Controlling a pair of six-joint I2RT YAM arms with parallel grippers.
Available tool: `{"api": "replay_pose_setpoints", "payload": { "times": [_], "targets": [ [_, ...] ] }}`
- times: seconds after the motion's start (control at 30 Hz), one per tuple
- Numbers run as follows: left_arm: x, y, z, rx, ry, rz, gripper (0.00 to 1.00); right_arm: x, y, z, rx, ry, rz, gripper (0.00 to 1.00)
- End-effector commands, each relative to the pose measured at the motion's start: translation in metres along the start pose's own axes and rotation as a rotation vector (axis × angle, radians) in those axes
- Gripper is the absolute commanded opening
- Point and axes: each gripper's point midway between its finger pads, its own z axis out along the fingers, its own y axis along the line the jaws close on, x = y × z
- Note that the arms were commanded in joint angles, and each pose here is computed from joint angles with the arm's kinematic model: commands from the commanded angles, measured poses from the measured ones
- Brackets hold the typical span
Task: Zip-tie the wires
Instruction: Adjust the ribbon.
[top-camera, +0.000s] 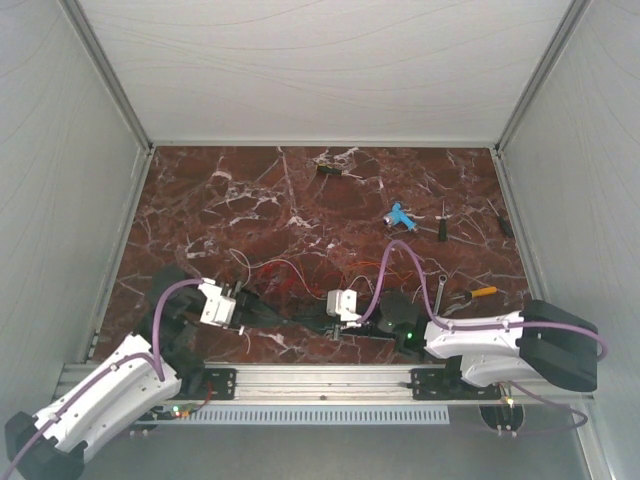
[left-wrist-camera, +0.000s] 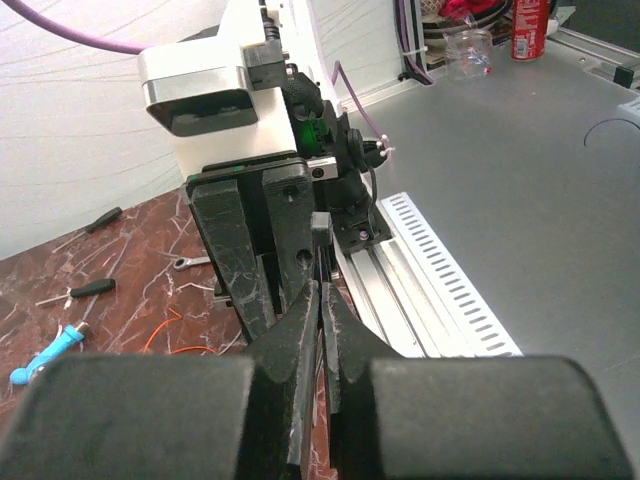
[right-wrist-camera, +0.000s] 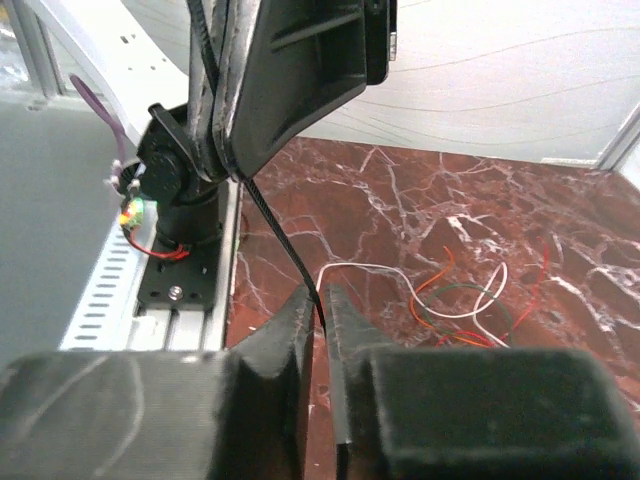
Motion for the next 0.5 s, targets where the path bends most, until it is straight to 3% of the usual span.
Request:
{"api": "replay_pose_setpoints", "payload": {
  "times": [0.0,0.07,0.1,0.17,0.2,0.23,0.47],
  "targets": [
    [-0.024,0.006,0.0,-0.023,-0.033,0.098,0.0,-0.032,-0.006,0.01,0.02,-0.105,-0.033,0.0],
    [-0.026,0.01,-0.002,-0.057,-0.033,0.103,0.0,-0.033,-0.005,0.009,0.02,-0.103,-0.033,0.0],
    [-0.027,0.014,-0.003,-0.093,-0.032,0.096,0.05,-0.034,-0.007,0.009,0.031,-0.101,-0.031,0.0],
    [-0.029,0.03,-0.008,-0.22,-0.032,0.06,0.38,-0.036,-0.014,0.008,0.072,-0.092,-0.025,0.0],
    [-0.03,0.035,-0.012,-0.274,-0.033,0.051,0.73,-0.037,-0.019,0.007,0.097,-0.083,-0.022,0.0],
    [-0.032,0.039,-0.016,-0.323,-0.036,0.054,0.96,-0.037,-0.025,0.007,0.133,-0.069,-0.019,0.0],
    [-0.032,0.079,-0.053,-0.742,-0.136,-0.218,1.0,-0.036,-0.077,0.001,0.432,0.009,0.07,0.0]
  ]
}}
